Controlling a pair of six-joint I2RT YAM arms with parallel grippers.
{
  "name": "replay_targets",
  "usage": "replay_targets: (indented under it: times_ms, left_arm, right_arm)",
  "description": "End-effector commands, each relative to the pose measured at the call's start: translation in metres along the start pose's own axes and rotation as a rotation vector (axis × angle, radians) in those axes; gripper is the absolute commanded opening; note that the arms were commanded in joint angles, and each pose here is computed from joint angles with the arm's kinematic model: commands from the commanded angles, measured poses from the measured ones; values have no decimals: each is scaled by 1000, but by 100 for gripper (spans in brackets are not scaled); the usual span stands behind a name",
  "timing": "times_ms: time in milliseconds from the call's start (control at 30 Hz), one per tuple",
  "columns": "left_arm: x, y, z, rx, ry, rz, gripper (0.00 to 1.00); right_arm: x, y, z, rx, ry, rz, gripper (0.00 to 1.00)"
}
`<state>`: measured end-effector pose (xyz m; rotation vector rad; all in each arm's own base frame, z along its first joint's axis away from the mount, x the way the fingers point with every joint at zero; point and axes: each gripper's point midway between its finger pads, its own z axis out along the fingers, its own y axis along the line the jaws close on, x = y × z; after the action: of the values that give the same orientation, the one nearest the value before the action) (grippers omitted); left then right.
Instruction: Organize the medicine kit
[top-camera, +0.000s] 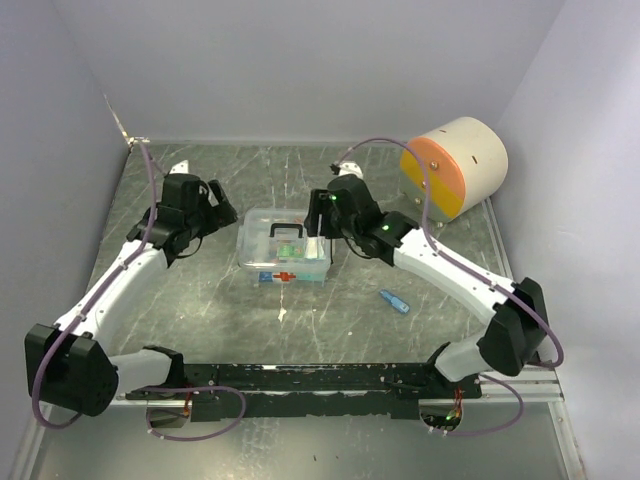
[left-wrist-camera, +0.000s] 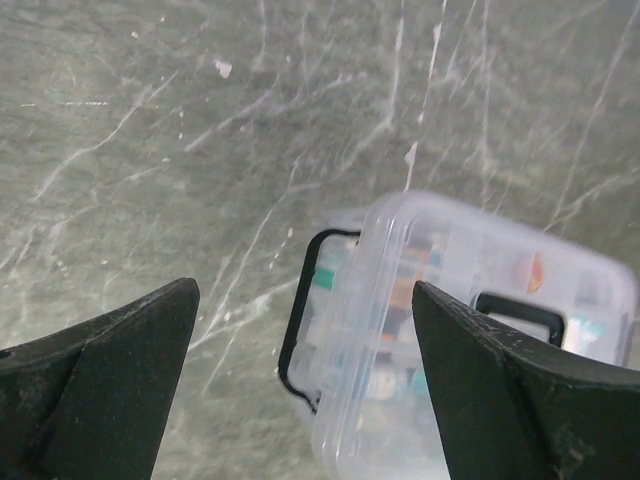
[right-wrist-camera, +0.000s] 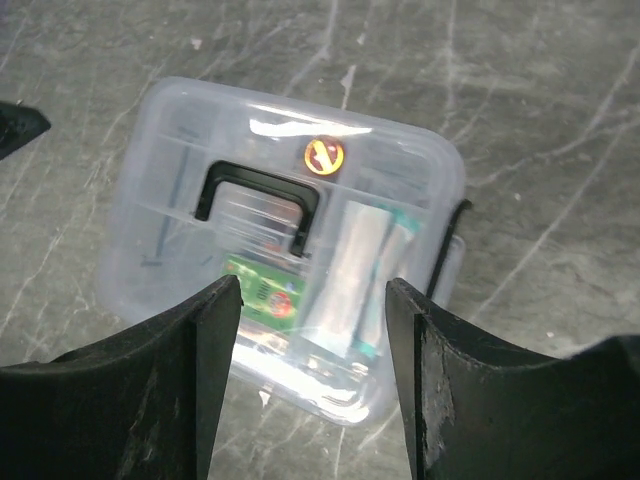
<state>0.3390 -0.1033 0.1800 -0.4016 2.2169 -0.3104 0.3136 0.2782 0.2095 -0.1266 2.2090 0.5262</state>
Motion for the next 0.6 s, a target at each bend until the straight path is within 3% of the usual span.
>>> replay_targets:
  times_ms: [0,300,433,567]
  left_arm:
    - [-33,-25,-1,159,-102,-165,99]
    - [4,-11,7,342,-2,-304,93]
    - [21,-14,5,476,37,-350,100]
    - [43,-3,13,444,88,-356,100]
  right_arm:
    - [-4,21,8,13,-7,-91,60]
    - [19,55,42,70,82,-296,60]
    - [25,66,54,83,117,-351,60]
    - [30,76,64,88,141,-385,60]
